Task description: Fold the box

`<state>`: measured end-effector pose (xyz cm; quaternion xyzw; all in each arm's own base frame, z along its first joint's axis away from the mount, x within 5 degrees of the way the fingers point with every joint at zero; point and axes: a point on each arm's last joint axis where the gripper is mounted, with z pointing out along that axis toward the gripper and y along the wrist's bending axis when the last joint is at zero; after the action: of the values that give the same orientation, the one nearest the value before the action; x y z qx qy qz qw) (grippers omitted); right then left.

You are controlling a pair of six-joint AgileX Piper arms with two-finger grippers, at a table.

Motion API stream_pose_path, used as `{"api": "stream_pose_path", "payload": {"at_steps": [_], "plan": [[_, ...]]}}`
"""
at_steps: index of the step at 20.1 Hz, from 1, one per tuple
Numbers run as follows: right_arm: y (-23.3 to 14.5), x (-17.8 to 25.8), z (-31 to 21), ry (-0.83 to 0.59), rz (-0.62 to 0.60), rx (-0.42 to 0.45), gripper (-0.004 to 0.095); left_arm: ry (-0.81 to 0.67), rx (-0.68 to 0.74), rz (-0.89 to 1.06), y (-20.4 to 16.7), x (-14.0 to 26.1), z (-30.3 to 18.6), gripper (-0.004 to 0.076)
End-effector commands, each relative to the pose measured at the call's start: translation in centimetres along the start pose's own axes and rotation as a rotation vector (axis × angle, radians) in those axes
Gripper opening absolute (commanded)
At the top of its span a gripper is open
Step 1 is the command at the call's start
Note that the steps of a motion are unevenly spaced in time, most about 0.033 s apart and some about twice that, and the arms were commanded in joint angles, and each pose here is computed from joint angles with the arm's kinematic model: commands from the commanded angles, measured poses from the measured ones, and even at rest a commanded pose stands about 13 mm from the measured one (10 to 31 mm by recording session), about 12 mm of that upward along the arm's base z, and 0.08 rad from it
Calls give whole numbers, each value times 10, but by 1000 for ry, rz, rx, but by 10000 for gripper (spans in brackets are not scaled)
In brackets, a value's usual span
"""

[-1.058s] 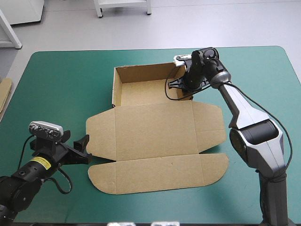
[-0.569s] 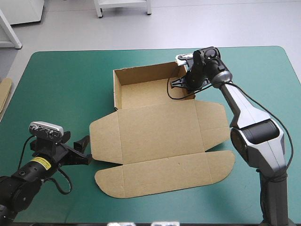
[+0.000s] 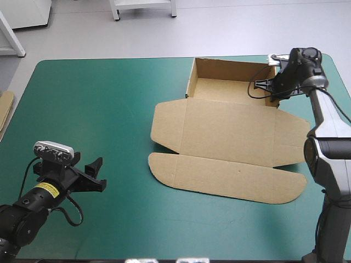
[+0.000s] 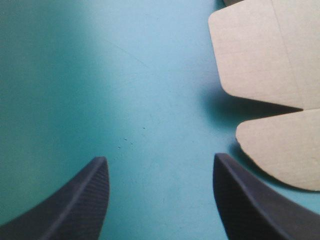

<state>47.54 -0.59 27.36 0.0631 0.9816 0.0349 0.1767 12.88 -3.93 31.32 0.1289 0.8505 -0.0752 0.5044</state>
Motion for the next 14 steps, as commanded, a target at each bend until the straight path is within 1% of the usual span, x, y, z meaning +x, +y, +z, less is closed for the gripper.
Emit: {"api": "stream_pose_path", "payload": {"at_steps": [1, 2, 3, 4, 5, 8, 13, 14], "plan": [[-43, 2, -26, -20, 21, 76, -13, -104, 2, -6, 0, -15, -5, 421], [-65, 7, -22, 6, 48, 109, -13, -104, 2, -6, 0, -15, -5, 405], [-73, 8, -23, 9, 54, 126, -13, -104, 2, -6, 0, -15, -5, 396], [-91, 12, -26, 18, 70, 175, -13, -104, 2, -6, 0, -15, -5, 385], [-107, 14, -32, 11, 96, 200, -13, -104, 2, -6, 0, -15, -5, 385], [-137, 18, -40, -2, 174, 191, -13, -104, 2, -6, 0, -15, -5, 385], [-203, 34, -53, -14, 332, 207, -13, -104, 3, -8, 0, -15, -5, 385], [-209, 36, -54, -16, 346, 203, -13, -104, 3, -8, 0, -15, -5, 385]]}}
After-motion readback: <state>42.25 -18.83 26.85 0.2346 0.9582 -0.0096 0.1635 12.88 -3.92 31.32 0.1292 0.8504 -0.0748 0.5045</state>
